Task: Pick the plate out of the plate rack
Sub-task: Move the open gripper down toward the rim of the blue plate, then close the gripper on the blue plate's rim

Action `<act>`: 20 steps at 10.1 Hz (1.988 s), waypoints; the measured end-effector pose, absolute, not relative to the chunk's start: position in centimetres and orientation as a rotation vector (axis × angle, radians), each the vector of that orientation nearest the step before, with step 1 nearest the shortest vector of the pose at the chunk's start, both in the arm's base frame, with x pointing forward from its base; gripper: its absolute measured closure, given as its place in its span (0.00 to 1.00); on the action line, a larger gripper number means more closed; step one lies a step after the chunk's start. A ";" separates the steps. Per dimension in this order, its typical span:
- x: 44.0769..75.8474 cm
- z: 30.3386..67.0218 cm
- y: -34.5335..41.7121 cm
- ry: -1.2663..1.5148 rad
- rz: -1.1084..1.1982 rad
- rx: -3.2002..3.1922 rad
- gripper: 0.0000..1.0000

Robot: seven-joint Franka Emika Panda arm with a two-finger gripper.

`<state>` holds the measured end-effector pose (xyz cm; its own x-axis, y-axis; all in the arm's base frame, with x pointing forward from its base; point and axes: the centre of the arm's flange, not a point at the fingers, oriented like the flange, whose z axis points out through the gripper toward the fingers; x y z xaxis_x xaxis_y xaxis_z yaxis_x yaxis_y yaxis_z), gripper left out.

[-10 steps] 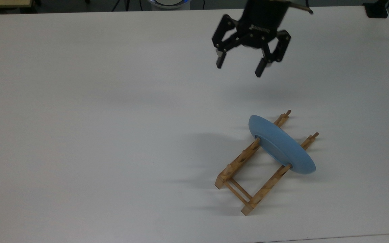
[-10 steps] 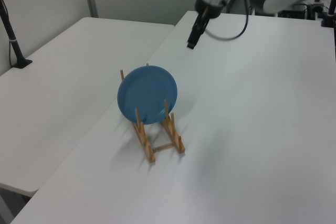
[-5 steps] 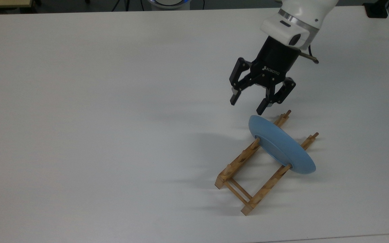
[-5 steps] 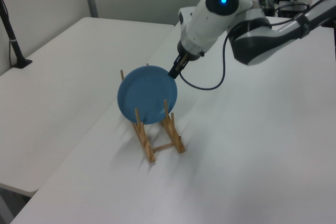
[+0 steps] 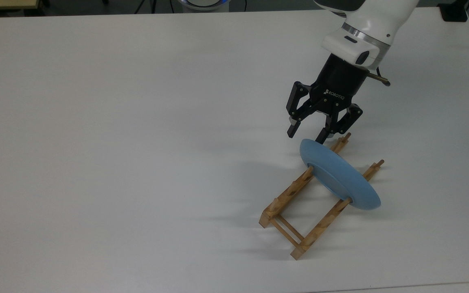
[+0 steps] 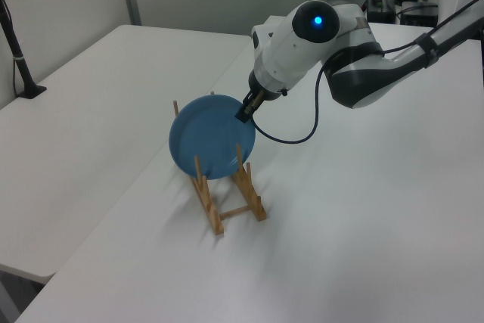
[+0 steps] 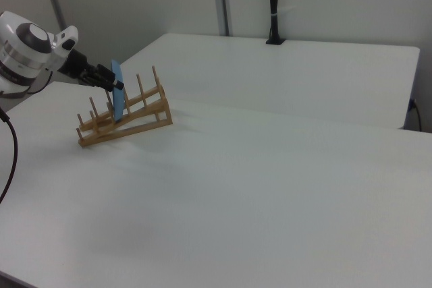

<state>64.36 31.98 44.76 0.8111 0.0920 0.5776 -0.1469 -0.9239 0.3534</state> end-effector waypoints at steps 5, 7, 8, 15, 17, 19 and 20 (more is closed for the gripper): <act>64.2 44.9 32.5 -0.020 0.877 2.598 0.79; 63.8 45.0 33.2 0.009 0.894 2.582 0.95; 63.9 45.1 33.1 0.008 0.896 2.580 0.95; 64.1 45.7 33.1 0.012 0.920 2.564 0.73; 64.3 45.6 32.8 0.007 0.917 2.560 0.92; 64.4 45.5 32.6 0.004 0.915 2.558 0.96; 64.4 45.5 32.6 0.004 0.914 2.557 0.96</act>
<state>64.40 32.55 45.55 0.7834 0.1416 0.6052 -0.1364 -0.9108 0.3897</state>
